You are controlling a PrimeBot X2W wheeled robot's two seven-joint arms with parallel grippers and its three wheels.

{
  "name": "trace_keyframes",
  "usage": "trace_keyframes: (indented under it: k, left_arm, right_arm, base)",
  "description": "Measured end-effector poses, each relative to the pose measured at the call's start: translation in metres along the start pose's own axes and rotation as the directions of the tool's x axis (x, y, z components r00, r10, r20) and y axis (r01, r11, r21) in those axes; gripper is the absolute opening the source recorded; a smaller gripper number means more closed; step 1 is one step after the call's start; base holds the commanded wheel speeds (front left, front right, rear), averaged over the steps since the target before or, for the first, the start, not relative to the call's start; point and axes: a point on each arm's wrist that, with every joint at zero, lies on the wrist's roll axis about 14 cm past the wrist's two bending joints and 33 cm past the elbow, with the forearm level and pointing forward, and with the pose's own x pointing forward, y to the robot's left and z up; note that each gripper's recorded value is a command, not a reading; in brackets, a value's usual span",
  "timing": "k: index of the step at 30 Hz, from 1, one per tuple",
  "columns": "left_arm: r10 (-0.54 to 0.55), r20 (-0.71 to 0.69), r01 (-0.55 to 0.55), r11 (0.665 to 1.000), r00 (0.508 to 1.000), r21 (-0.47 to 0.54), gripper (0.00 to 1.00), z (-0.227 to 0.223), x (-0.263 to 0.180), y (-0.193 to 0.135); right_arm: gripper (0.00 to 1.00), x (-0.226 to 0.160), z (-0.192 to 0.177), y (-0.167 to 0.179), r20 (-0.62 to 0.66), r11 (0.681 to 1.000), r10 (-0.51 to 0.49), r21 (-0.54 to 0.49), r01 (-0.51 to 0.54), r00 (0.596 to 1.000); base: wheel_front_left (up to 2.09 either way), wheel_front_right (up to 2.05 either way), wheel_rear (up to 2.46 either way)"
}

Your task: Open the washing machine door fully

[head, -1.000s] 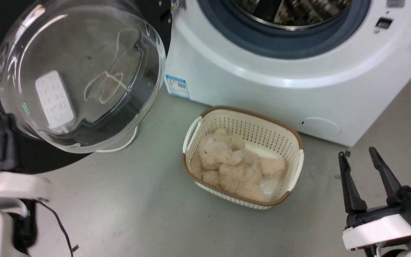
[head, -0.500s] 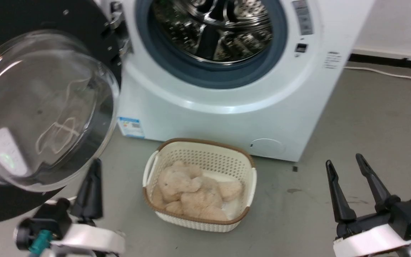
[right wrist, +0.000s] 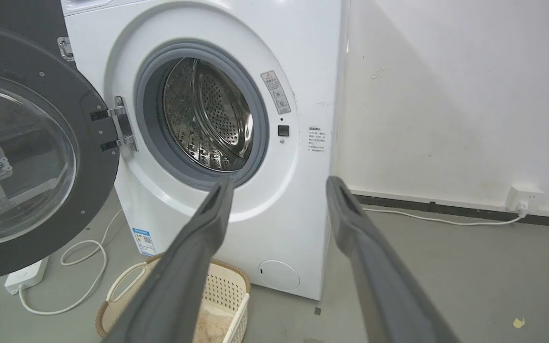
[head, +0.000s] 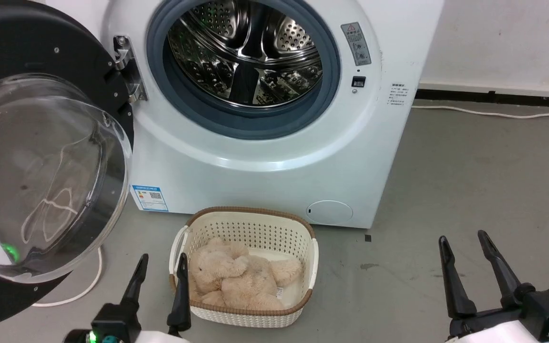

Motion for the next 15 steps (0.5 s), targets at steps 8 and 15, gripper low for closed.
trace_keyframes:
  k: [8, 15]
  left_arm:
    - [-0.039, -0.011, 0.040, 0.998, 0.999, 0.046, 1.00, -0.005, -0.002, -0.014]
    - [-0.031, 0.008, 0.031, 0.998, 0.999, 0.046, 1.00, 0.000, -0.002, -0.013]
  right_arm:
    - [1.00, -0.004, -0.005, -0.002, -0.011, 1.000, -0.012, 0.015, 0.012, 1.000]
    - [1.00, -0.008, -0.015, -0.003, -0.045, 1.000, -0.016, 0.017, 0.017, 0.999]
  base:
    - [0.00, 0.00, 0.00]
    - [0.00, 0.00, 0.00]
